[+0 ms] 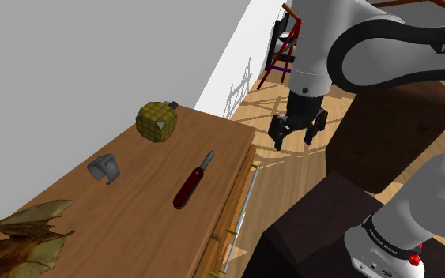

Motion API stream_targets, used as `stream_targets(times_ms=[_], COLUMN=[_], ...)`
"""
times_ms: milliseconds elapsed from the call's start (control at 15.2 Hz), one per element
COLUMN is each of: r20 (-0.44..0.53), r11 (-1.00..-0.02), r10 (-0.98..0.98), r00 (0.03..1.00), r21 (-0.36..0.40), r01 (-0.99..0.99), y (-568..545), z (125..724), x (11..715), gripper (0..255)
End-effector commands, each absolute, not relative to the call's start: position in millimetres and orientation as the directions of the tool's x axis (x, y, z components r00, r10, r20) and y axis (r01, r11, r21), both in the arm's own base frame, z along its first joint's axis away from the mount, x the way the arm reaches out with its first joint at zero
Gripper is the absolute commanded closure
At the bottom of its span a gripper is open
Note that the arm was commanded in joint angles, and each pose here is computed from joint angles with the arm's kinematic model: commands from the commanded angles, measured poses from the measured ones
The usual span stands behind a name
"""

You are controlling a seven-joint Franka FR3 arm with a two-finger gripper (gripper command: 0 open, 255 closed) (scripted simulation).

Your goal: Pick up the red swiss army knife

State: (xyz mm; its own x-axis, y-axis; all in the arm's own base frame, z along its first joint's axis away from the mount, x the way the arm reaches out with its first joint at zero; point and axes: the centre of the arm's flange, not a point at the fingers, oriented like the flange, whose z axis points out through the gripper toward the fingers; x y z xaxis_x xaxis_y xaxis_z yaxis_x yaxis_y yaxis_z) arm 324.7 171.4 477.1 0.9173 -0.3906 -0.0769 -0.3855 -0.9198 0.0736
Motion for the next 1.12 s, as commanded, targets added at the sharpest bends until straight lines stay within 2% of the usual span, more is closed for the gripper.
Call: stream_targets(times_ms=[0, 1056], r20=[-0.064, 0.023], r11=[-0.902, -0.717], r10=[-0.431, -0.696], r00=[0.9, 0.717], r21=[0.067, 0.007], r01=[-0.427, -0.697], y=[197, 361], z=[470, 411], x=[331, 429], gripper=[0, 0])
